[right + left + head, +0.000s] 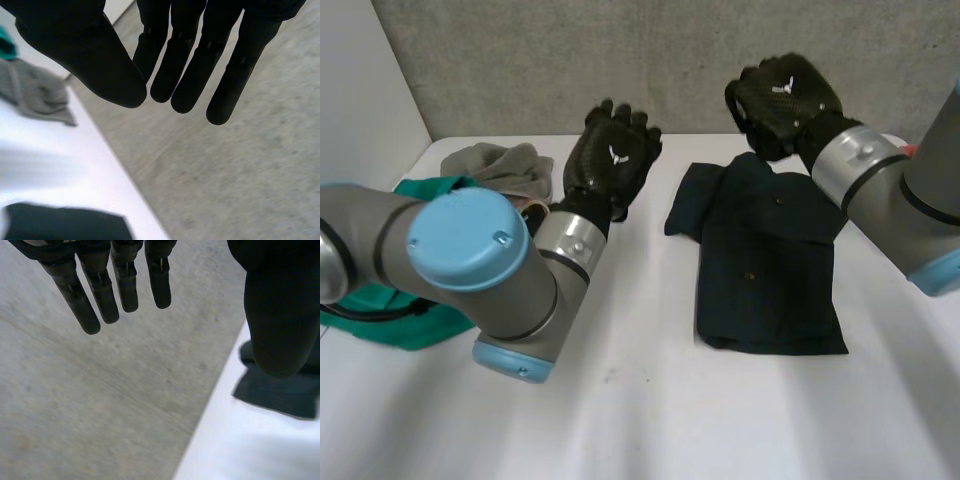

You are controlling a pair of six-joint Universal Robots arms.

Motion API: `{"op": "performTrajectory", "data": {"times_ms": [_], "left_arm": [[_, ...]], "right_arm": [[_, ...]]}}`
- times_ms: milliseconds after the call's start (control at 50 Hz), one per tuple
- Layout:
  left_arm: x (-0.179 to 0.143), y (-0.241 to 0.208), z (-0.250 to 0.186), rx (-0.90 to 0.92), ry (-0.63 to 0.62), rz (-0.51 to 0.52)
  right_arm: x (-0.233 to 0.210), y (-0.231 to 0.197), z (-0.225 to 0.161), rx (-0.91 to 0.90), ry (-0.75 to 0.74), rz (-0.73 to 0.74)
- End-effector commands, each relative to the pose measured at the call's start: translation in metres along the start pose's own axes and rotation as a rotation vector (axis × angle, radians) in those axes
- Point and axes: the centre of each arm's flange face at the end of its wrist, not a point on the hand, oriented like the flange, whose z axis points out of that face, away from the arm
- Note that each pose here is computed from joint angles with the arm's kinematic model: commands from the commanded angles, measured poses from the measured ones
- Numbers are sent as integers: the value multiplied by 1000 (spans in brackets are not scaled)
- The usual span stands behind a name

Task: Fold the laundry.

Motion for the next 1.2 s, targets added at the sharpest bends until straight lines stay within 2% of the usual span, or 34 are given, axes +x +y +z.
{"op": "performTrajectory", "data": {"times_ms": [20, 160, 240, 360, 500, 680, 800, 900, 960, 1020, 1200], "left_arm": [[14, 31, 1, -125, 46, -106], [23, 38, -27, -292, 144, -261], [22, 34, -42, -350, 163, -347], [20, 30, -58, -379, 168, -415], [19, 31, -65, -392, 169, -417], [22, 36, -71, -416, 179, -417], [22, 34, -74, -418, 179, -420], [20, 29, -74, -408, 171, -449], [20, 25, -74, -403, 162, -497], [22, 18, -74, -396, 157, -576], [25, 11, -67, -396, 125, -777]], "right_arm": [[-13, 30, -26, -294, -76, 94], [-31, 73, -64, -624, -173, 240], [-40, 97, -81, -691, -180, 275], [-49, 108, -96, -637, -140, 231], [-57, 118, -99, -563, -112, 135], [-55, 150, -93, -622, -85, -32], [-47, 153, -82, -601, -61, -87], [-41, 144, -75, -561, -42, -95], [-32, 119, -71, -493, -10, -121], [-17, 71, -69, -373, 47, -162], [-16, 1, -64, -179, 80, -138]]}}
